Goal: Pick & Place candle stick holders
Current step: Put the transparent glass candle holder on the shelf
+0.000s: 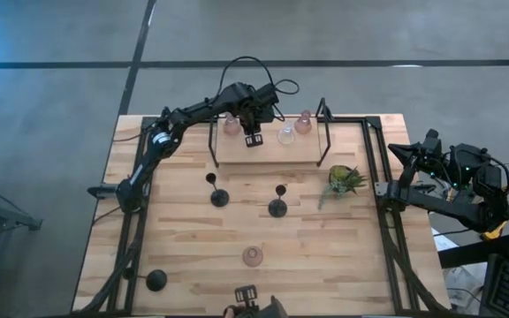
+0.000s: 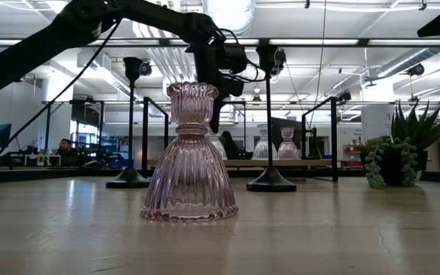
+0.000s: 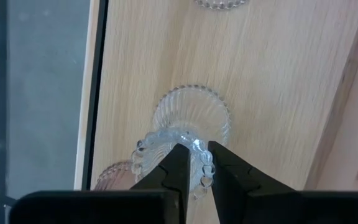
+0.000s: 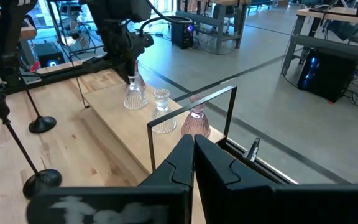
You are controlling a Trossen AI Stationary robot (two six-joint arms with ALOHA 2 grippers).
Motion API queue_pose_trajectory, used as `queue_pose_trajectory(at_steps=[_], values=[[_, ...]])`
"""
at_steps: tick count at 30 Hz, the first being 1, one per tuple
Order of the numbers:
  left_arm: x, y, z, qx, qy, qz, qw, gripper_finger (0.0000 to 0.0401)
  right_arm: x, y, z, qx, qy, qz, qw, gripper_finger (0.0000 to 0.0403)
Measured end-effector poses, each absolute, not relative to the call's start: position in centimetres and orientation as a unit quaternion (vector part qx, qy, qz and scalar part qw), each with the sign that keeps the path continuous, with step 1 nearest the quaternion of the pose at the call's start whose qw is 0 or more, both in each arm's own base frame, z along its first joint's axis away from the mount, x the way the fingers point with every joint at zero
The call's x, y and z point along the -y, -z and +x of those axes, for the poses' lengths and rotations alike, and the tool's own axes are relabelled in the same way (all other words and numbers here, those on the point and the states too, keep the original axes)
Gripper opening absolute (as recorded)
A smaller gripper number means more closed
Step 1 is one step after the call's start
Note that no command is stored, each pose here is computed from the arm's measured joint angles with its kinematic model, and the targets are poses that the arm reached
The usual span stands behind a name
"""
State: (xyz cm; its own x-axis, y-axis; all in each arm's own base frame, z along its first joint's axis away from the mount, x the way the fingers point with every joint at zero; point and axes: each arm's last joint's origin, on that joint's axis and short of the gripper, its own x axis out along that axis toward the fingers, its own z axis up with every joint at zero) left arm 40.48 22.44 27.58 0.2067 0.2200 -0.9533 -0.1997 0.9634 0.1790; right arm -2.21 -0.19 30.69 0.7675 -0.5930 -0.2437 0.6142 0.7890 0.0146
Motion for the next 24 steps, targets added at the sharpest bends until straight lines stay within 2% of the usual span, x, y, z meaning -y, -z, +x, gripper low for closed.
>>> queue_pose_trajectory(at_steps=[24], values=[[-23.14, -28.27, 40.03, -0.609, -0.161, -0.013, 0.777, 0.0060, 0.19, -30.69, -2.21, -0.114, 0.321, 0.047, 0.939, 0.0008]])
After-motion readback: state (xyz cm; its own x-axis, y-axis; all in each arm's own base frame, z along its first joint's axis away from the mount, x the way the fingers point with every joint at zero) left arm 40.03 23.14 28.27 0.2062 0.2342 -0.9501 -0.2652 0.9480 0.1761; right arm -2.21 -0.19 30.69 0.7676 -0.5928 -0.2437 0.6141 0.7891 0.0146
